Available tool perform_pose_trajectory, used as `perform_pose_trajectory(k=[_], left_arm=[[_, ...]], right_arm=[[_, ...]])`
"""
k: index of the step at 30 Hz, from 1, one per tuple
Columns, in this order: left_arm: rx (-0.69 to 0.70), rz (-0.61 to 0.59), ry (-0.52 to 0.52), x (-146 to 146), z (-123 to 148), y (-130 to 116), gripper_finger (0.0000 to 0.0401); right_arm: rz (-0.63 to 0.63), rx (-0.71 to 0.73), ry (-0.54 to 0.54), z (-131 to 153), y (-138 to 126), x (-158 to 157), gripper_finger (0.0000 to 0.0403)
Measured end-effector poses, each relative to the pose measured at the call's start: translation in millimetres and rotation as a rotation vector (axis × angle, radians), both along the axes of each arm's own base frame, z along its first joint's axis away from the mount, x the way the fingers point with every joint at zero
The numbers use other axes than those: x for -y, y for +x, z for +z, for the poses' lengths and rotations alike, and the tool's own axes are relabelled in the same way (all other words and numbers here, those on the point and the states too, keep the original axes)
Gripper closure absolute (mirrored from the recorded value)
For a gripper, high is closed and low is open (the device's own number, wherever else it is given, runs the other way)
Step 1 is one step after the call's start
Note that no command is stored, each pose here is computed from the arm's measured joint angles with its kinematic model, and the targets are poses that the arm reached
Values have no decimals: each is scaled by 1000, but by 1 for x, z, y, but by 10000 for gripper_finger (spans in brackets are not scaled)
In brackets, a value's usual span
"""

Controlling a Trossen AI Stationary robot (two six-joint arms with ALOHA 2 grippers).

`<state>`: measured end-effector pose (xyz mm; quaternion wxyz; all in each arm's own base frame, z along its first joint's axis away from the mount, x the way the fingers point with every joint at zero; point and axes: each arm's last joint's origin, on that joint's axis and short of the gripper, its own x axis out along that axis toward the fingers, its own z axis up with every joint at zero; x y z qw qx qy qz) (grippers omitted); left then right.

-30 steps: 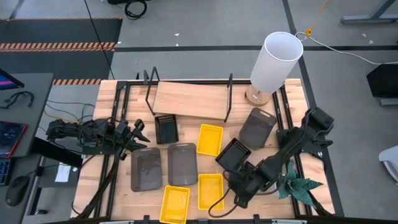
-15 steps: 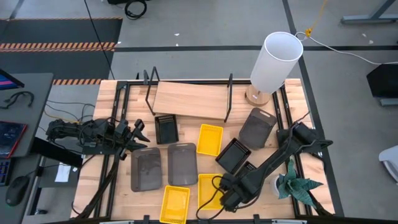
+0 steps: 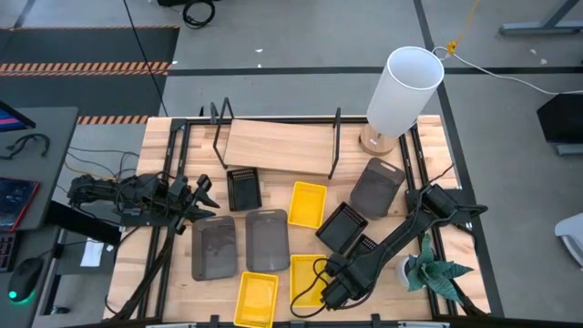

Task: Stack baskets on shelf by color
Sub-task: Stack the bottom right black bin on top of the bottom left black bin

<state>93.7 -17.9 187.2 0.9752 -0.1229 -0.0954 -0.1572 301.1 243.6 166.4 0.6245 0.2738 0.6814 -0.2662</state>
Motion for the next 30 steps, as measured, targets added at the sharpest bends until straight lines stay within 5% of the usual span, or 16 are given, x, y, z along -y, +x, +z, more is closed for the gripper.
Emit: perform_pose_trajectory(k=[11, 22, 30], left_arm=[[-1, 0, 0, 0, 0, 0, 284], [-1, 0, 0, 0, 0, 0, 284], [0, 0, 0, 0, 0, 0, 284]], right_arm=[[-65, -10, -20, -18, -6, 5, 272], [-45, -19, 5, -19, -6, 4, 394], [3, -54, 9, 12, -1, 0, 396]])
